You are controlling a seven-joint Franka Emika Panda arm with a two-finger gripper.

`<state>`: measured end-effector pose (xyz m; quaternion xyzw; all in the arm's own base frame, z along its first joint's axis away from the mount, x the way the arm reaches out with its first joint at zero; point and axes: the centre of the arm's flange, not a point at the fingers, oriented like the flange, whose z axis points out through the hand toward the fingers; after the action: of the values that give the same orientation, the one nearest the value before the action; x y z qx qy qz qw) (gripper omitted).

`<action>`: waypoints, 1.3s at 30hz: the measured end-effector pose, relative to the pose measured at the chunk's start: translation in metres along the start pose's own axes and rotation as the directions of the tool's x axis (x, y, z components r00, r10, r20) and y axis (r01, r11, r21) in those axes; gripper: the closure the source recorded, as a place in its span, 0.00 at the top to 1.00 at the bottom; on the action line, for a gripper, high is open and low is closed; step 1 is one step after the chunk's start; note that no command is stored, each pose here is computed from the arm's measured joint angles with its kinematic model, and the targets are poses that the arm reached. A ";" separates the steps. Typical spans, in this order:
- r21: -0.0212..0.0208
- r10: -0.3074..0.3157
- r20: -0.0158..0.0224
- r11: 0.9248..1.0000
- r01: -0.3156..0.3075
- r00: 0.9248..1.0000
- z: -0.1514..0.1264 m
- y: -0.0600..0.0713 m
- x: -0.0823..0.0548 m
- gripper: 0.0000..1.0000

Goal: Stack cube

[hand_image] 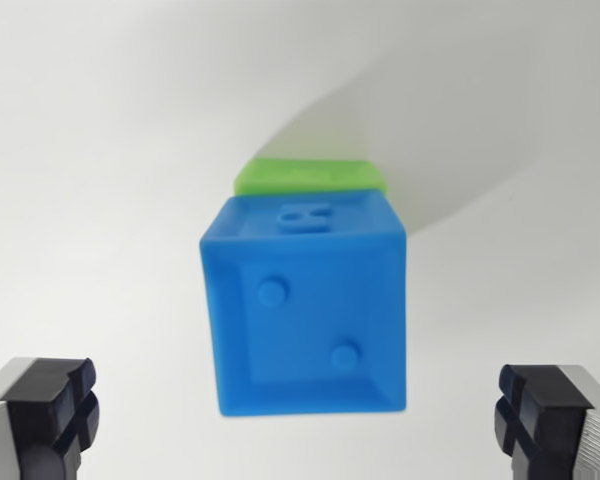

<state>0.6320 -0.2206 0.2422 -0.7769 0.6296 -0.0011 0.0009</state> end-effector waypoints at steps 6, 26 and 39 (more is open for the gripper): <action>0.000 0.000 0.001 1.000 0.000 1.000 -0.023 0.001 0.000 1.00; 0.001 0.000 0.002 1.000 0.000 1.000 -0.107 0.000 0.000 1.00; 0.002 -0.001 0.002 1.000 0.001 1.000 -0.159 -0.001 0.000 1.00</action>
<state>0.6320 -0.2204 0.4015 -0.7771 0.6294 -0.0008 0.0025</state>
